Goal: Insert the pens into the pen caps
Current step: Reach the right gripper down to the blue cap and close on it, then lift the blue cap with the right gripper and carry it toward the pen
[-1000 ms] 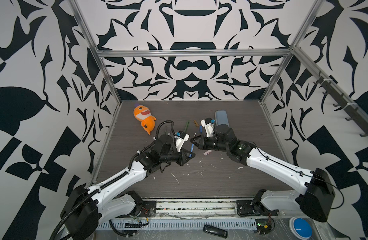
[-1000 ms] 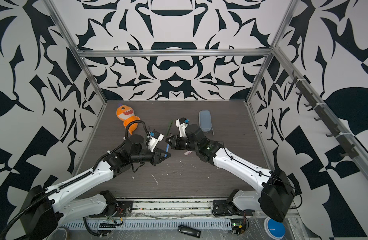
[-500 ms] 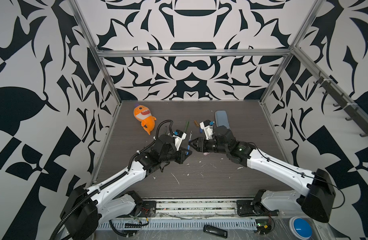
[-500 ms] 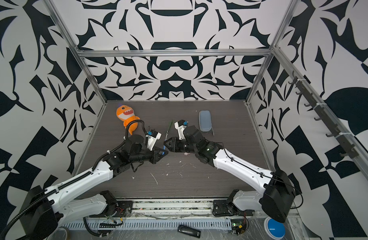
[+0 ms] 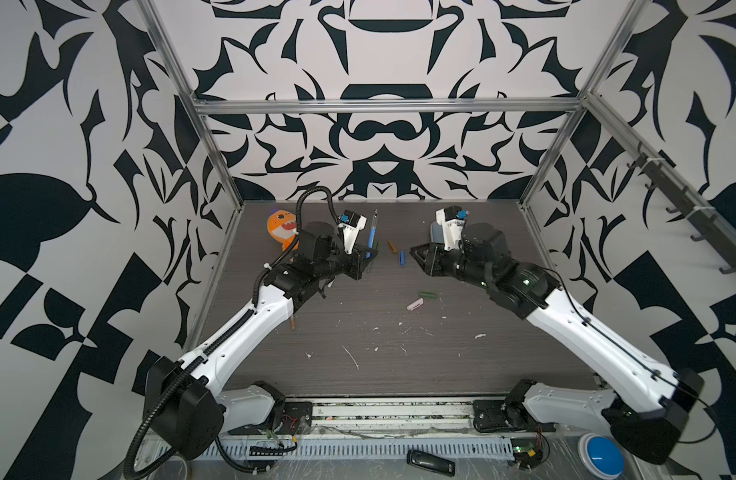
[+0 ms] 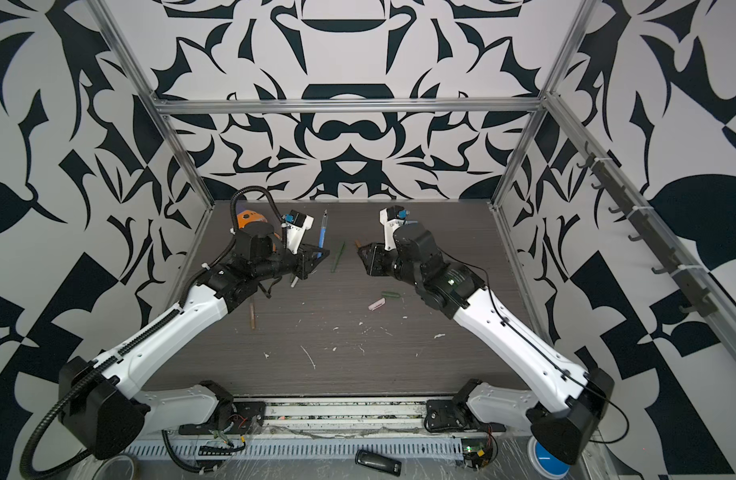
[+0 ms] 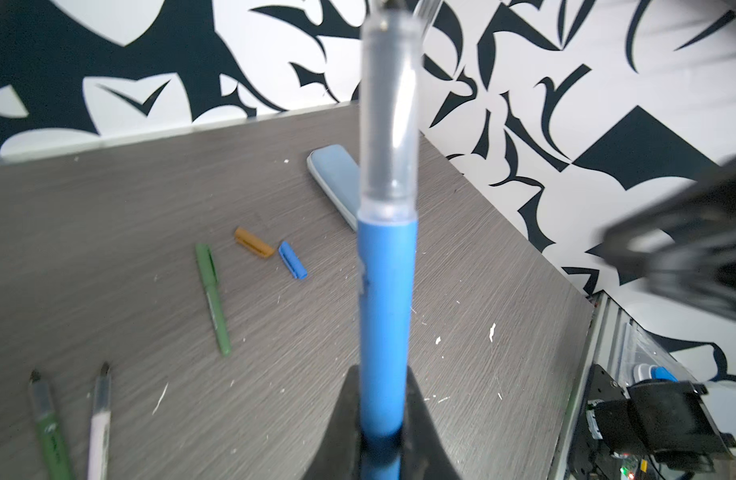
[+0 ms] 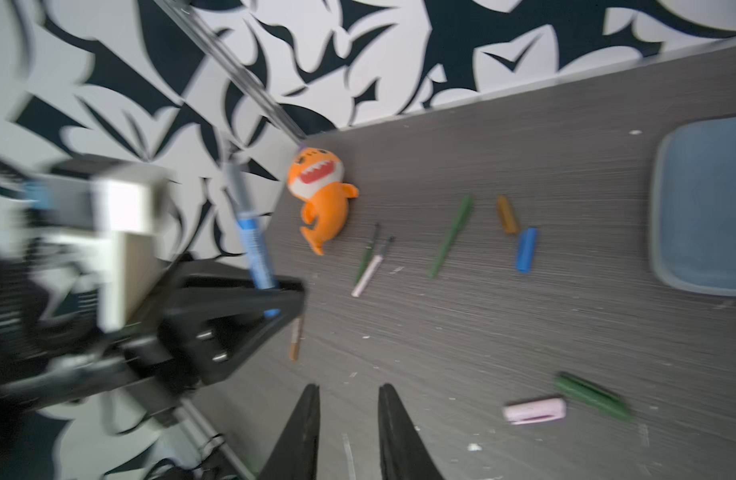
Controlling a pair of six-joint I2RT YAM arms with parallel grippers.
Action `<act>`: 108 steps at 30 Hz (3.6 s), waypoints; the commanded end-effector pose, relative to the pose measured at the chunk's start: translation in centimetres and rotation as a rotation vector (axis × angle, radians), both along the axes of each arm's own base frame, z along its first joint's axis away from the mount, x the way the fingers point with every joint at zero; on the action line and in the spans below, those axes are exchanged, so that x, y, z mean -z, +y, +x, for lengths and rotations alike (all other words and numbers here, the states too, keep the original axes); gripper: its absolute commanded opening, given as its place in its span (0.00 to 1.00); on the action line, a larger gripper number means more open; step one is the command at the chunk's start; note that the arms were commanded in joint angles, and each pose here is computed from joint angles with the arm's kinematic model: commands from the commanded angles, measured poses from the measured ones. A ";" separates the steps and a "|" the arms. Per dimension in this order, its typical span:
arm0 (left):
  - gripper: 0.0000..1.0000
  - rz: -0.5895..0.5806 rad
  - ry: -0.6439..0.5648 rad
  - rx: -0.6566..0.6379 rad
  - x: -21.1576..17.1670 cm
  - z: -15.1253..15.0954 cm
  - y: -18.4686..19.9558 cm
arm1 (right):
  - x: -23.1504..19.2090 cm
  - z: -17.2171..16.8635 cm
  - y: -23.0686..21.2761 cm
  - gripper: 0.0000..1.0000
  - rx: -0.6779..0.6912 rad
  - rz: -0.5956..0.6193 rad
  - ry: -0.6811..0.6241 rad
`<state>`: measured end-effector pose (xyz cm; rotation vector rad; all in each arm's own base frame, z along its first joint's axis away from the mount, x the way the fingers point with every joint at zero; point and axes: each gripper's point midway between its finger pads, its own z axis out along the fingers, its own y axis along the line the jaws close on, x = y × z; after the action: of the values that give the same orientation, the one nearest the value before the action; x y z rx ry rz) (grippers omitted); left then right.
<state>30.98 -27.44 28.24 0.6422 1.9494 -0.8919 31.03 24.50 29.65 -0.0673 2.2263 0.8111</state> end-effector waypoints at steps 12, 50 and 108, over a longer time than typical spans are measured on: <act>0.00 -0.178 -0.131 0.232 -4.2 -4.7 -2.0 | 15.6 11.8 0.1 0.27 0.026 -0.307 0.305; 0.00 -0.204 -0.141 0.349 -4.7 -7.4 -3.1 | 23.6 19.2 0.2 0.26 0.035 -0.493 0.404; 0.00 -0.208 -0.136 0.344 -4.4 -7.3 -3.1 | 15.6 15.9 0.9 0.05 0.036 -0.256 0.269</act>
<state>23.85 -30.48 32.51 0.8983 1.6477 -1.2071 46.72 24.47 9.15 -0.0612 2.7060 0.4249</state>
